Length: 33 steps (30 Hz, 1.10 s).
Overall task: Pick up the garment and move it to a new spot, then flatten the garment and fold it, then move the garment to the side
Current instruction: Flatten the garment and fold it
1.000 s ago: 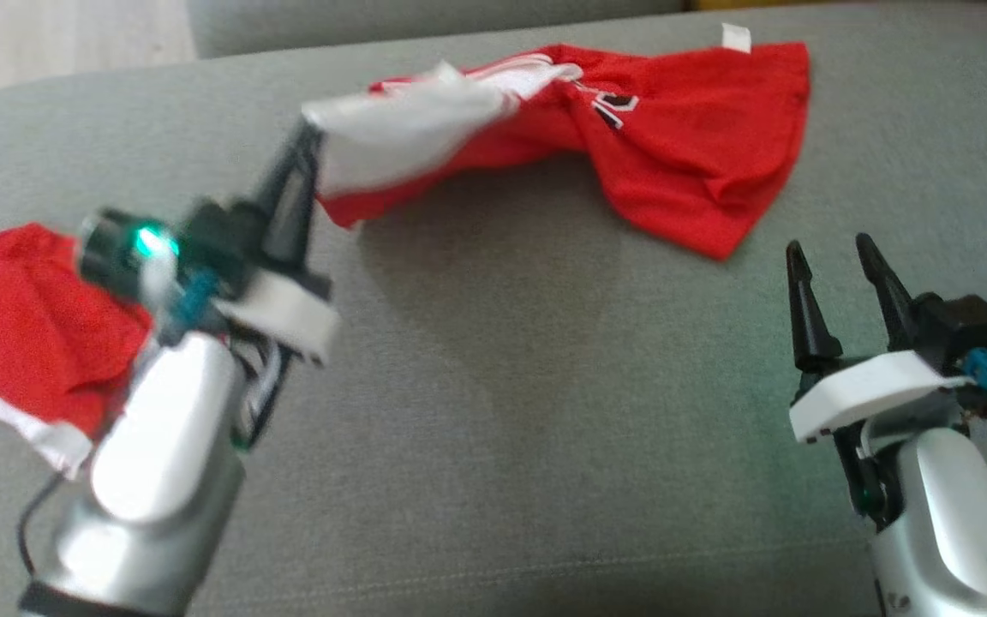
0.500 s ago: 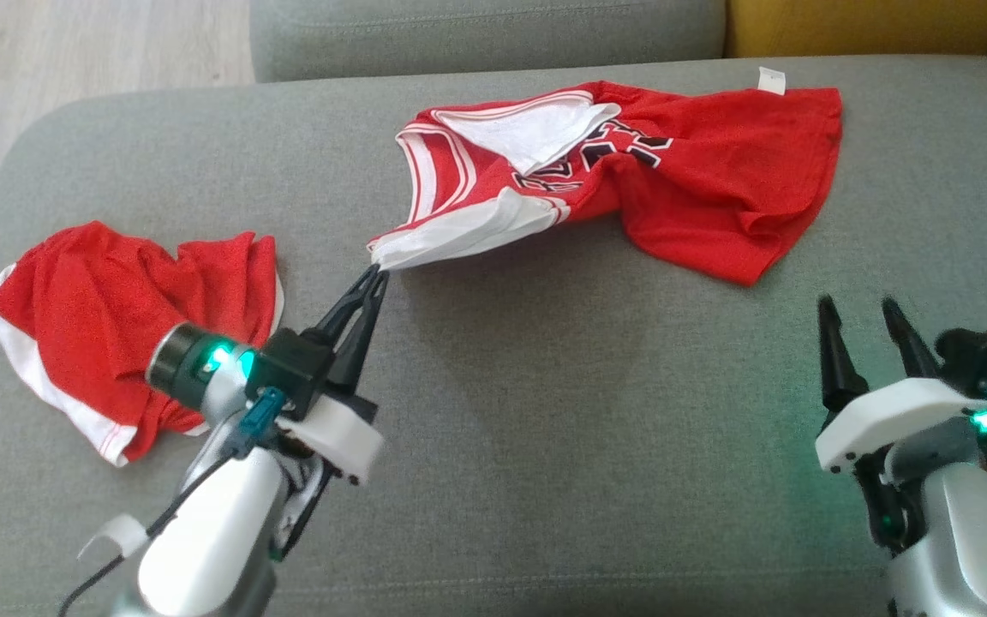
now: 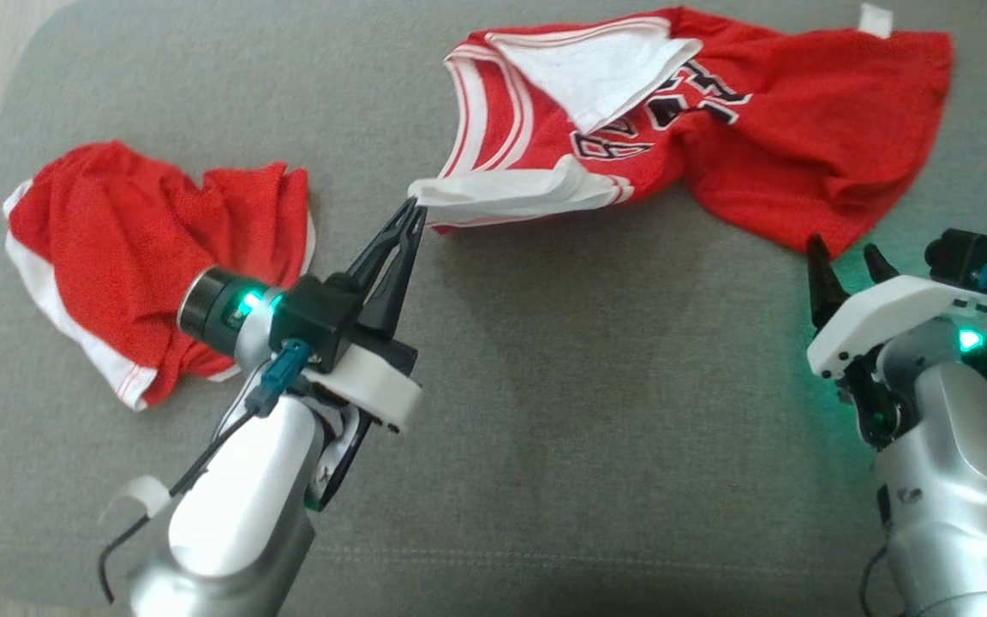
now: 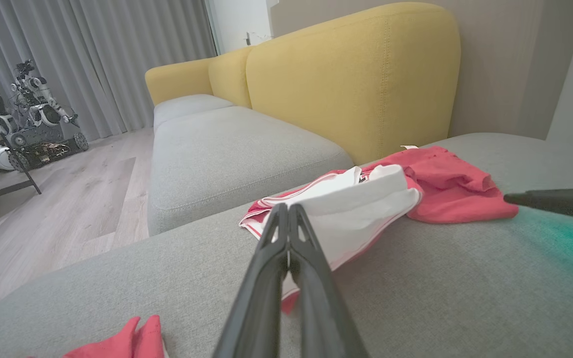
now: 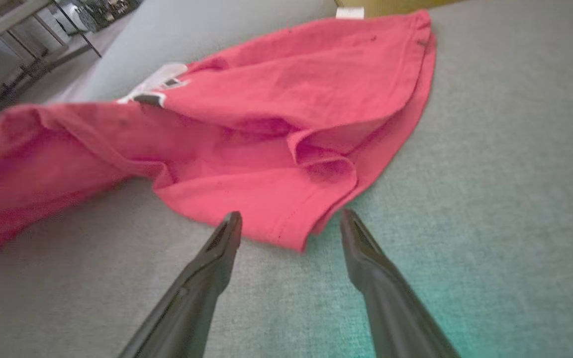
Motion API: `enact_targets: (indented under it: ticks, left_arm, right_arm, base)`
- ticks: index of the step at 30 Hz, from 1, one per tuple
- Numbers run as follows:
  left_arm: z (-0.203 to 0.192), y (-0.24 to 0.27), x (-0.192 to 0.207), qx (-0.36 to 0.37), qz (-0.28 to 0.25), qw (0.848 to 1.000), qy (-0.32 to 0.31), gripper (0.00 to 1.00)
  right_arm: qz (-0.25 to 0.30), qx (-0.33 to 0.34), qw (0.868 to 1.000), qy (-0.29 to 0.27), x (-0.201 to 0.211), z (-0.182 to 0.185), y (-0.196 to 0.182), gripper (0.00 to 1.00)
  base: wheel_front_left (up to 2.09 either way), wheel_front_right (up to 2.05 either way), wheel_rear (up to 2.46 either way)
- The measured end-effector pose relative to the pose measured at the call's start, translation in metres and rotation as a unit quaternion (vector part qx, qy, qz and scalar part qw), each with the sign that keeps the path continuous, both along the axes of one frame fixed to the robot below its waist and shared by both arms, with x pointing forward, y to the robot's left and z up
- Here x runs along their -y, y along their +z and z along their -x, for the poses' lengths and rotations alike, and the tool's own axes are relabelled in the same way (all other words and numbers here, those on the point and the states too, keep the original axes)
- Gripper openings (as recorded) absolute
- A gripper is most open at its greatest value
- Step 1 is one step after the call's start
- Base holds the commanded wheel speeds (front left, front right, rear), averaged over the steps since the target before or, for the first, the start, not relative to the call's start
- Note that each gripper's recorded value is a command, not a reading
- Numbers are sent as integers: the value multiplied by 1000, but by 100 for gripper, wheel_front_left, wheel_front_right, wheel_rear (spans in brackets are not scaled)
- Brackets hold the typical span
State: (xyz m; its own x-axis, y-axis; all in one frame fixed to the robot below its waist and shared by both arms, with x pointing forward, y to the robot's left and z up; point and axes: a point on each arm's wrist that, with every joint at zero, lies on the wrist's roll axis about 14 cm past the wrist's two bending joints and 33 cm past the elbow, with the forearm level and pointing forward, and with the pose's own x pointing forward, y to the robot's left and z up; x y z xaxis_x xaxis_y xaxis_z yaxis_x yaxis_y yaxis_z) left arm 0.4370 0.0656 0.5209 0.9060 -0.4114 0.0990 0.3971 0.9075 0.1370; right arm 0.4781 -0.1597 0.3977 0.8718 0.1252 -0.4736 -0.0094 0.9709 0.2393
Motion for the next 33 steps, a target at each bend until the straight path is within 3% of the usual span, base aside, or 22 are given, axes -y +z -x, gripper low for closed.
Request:
enact_targets:
  ticks: [5, 14, 15, 16, 17, 24, 33]
  left_arm:
    - [-5, -8, -8, -10, 1, 1000, 13, 0]
    - [-9, -9, -9, -12, 4, 1000, 17, 0]
    - [-9, -8, -9, -10, 4, 1000, 17, 0]
    - [-10, -7, -9, -9, 4, 1000, 16, 0]
    - [-10, -7, -9, -9, 4, 1000, 17, 0]
    - [-10, -2, -10, -4, 4, 1000, 20, 0]
    - [-4, 41, -24, 51, 6, 998, 40, 0]
  right_arm:
    - [12, -31, 999, -1, 3, -3, -25, 100]
    - [17, -26, 1000, -1, 0, -15, -29, 100]
    - [17, -28, 999, 1, -1, -15, -30, 49]
    - [17, -30, 999, 2, -2, -15, -30, 7]
    - [18, -31, 999, 4, -2, -15, -30, 0]
    - [41, -16, 999, 20, 2, -13, -21, 0]
    - [86, 89, 990, 68, 21, -27, 74, 0]
  base:
    - [0, 0, 0]
    - [0, 0, 0]
    - [0, 0, 0]
    - [0, 0, 0]
    - [0, 0, 0]
    - [0, 0, 0]
    - [0, 0, 0]
